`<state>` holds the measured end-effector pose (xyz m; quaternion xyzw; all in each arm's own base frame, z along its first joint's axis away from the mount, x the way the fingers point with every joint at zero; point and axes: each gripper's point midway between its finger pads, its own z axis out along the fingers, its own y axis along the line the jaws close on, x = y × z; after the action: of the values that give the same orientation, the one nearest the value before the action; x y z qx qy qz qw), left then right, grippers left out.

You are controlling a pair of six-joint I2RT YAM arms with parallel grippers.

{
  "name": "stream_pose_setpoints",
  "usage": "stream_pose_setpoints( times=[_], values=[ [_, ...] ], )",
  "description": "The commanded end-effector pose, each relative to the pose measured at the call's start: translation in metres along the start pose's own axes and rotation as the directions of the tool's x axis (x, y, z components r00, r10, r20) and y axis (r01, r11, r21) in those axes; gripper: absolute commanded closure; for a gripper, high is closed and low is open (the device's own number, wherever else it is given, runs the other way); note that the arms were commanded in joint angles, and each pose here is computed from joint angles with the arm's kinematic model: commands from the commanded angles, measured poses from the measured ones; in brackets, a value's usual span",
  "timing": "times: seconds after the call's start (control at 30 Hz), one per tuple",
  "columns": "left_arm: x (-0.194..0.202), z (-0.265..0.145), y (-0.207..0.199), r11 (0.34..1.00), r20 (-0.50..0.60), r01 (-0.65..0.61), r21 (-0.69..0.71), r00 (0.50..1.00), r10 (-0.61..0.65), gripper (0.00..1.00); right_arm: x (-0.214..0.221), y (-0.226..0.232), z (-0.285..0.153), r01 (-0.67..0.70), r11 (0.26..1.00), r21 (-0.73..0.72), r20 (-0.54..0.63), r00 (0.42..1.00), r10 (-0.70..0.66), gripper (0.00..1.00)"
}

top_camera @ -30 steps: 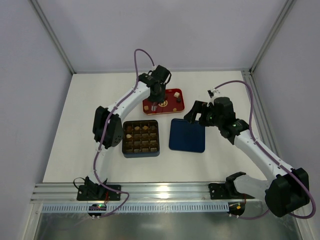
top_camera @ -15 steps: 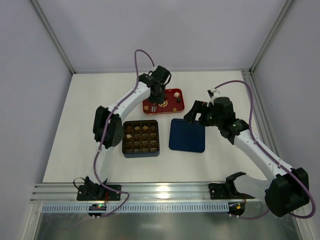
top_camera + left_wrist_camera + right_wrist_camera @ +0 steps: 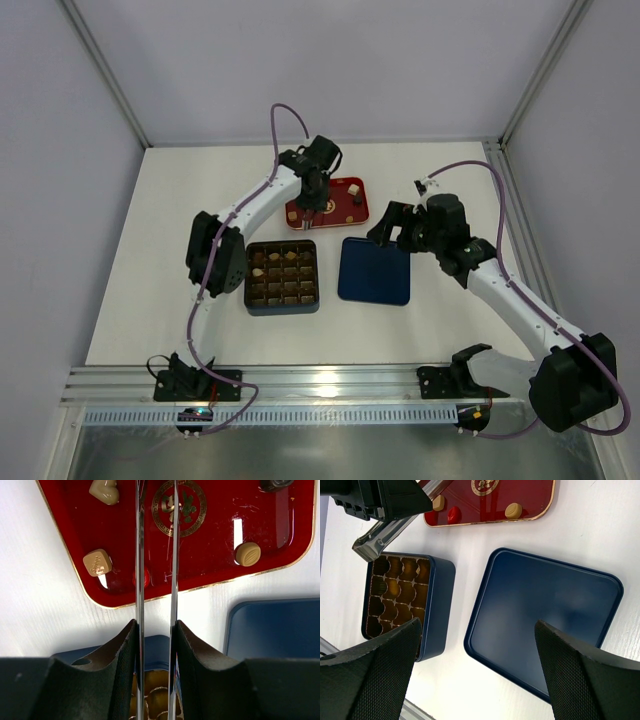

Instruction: Pack the chocolate

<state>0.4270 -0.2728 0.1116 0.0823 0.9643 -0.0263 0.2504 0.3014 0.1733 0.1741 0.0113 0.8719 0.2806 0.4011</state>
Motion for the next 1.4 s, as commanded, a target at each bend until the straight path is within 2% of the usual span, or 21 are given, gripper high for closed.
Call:
stream_pose_setpoints(
  times=[0.0,0.13,0.37,0.77,1.07,1.1,1.27,1.3,1.37],
  values=[
    [-0.009,-0.014,0.001,1.000,0.031,-0.003,0.019,1.000,0.003,0.65,-0.005,0.006,0.001,0.005,1.000,-0.028,0.024,1.000,-0.004,0.06],
    [-0.009,-0.015,0.001,1.000,0.034,-0.003,0.020,0.999,0.002,0.67,-0.005,0.006,0.002,0.004,1.000,-0.029,0.025,1.000,-0.003,0.06],
    [-0.016,-0.028,0.005,1.000,0.062,0.001,0.010,0.998,-0.002,0.78,-0.006,0.007,0.002,0.004,1.000,-0.031,0.025,1.000,-0.003,0.06],
    [-0.032,-0.081,0.017,1.000,0.150,0.006,0.010,0.989,-0.008,0.80,-0.008,0.008,0.006,0.000,0.999,-0.036,0.026,1.000,0.001,0.06],
    [-0.012,-0.110,0.027,0.999,0.144,0.023,0.031,0.989,-0.028,0.82,-0.008,0.009,0.008,-0.006,0.999,-0.045,0.028,1.000,0.007,0.06],
    [-0.012,-0.123,0.029,0.999,0.163,0.030,0.044,0.986,-0.036,0.82,-0.007,0.009,0.008,-0.007,0.999,-0.046,0.027,1.000,0.009,0.06],
    [0.015,-0.144,0.039,0.997,0.146,0.053,0.064,0.987,-0.062,0.82,-0.006,0.010,0.010,-0.012,0.998,-0.054,0.024,1.000,0.013,0.06],
    [0.017,-0.159,0.041,0.995,0.168,0.057,0.081,0.983,-0.070,0.82,-0.005,0.009,0.012,-0.012,0.998,-0.054,0.022,1.000,0.013,0.06],
    [0.037,-0.158,0.048,0.996,0.135,0.063,0.070,0.988,-0.072,0.82,-0.005,0.009,0.013,-0.013,0.998,-0.055,0.023,1.000,0.014,0.06]
  ],
)
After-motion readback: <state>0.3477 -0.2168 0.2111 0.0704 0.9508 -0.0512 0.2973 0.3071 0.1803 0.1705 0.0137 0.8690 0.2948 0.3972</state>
